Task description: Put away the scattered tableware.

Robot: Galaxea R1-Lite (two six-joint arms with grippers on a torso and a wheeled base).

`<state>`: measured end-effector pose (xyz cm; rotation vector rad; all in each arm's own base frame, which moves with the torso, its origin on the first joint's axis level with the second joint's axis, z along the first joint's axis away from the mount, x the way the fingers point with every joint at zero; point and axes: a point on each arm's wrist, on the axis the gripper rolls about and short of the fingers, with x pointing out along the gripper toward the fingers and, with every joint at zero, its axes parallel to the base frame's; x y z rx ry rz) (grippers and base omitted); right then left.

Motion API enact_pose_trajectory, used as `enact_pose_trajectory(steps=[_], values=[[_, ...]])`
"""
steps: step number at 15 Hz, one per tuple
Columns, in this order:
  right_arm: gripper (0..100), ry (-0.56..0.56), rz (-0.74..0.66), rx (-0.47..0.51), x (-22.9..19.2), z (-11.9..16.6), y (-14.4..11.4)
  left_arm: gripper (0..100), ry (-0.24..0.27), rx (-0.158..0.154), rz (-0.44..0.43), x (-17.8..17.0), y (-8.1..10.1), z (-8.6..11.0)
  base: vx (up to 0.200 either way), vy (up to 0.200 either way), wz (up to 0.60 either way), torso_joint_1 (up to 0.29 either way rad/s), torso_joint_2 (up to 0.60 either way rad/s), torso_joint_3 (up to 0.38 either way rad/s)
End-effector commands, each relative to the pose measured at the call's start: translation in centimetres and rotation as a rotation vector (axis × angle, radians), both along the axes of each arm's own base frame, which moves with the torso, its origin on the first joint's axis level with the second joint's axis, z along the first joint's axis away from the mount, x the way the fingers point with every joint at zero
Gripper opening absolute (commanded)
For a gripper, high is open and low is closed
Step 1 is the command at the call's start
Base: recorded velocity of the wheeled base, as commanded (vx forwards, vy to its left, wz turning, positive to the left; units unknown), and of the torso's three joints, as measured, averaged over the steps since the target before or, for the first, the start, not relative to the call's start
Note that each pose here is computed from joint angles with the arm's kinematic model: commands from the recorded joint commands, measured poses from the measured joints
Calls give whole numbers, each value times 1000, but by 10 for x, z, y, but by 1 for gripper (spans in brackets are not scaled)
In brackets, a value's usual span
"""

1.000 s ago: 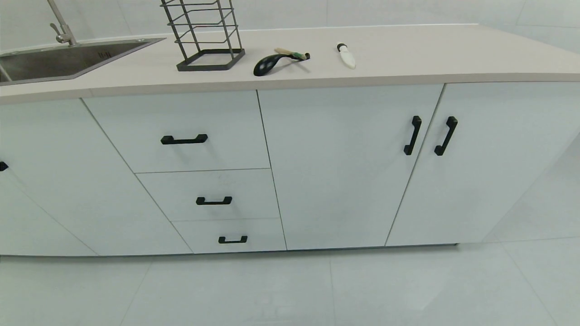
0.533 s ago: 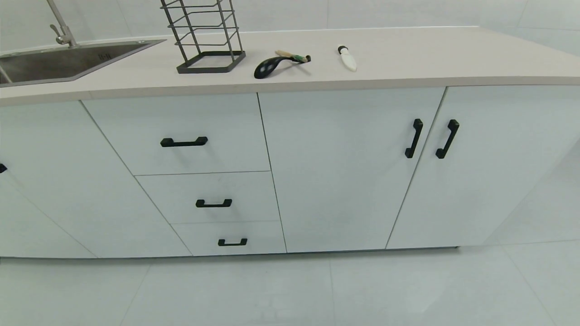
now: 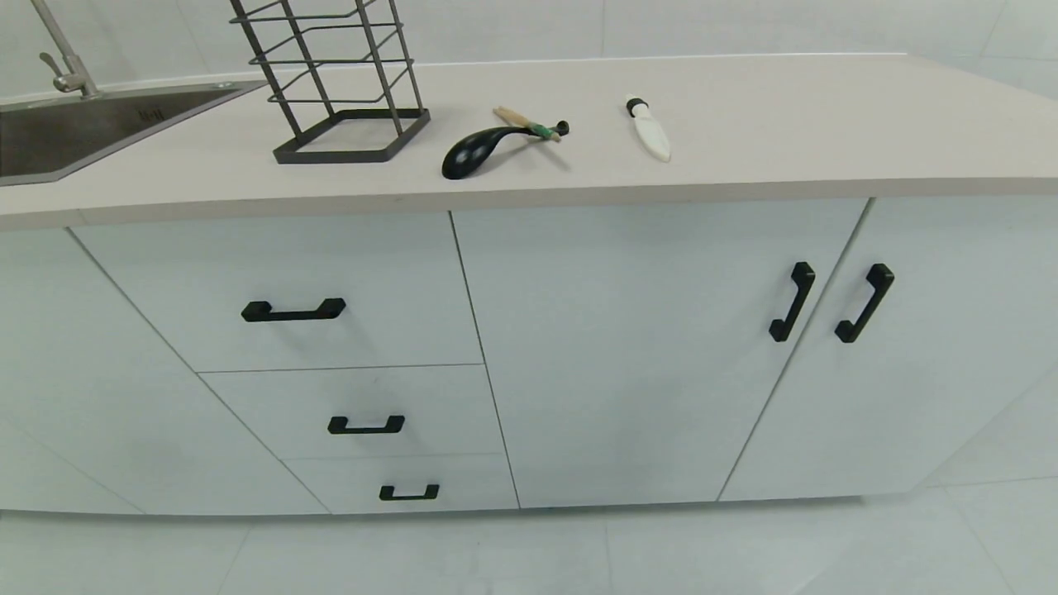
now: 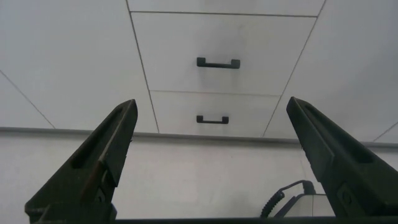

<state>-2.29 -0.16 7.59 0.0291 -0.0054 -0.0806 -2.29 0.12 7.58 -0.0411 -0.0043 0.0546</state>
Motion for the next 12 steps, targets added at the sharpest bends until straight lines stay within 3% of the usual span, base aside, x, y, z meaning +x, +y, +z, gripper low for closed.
enact_pose_trajectory(steps=[1,2,9,12], values=[[0,1,-1,0,0,0,0,100,-1,0,1,0,0,0,0,0,600,12,2,2],[0,1,1,0,0,0,0,100,0,0,1,0,0,0,0,0,600,7,7,-2],[0,1,-1,2,0,0,0,100,0,1,1,0,0,0,0,0,0,0,0,0],[0,1,-2,2,0,0,0,100,0,1,1,0,0,0,0,200,0,1,1,1]])
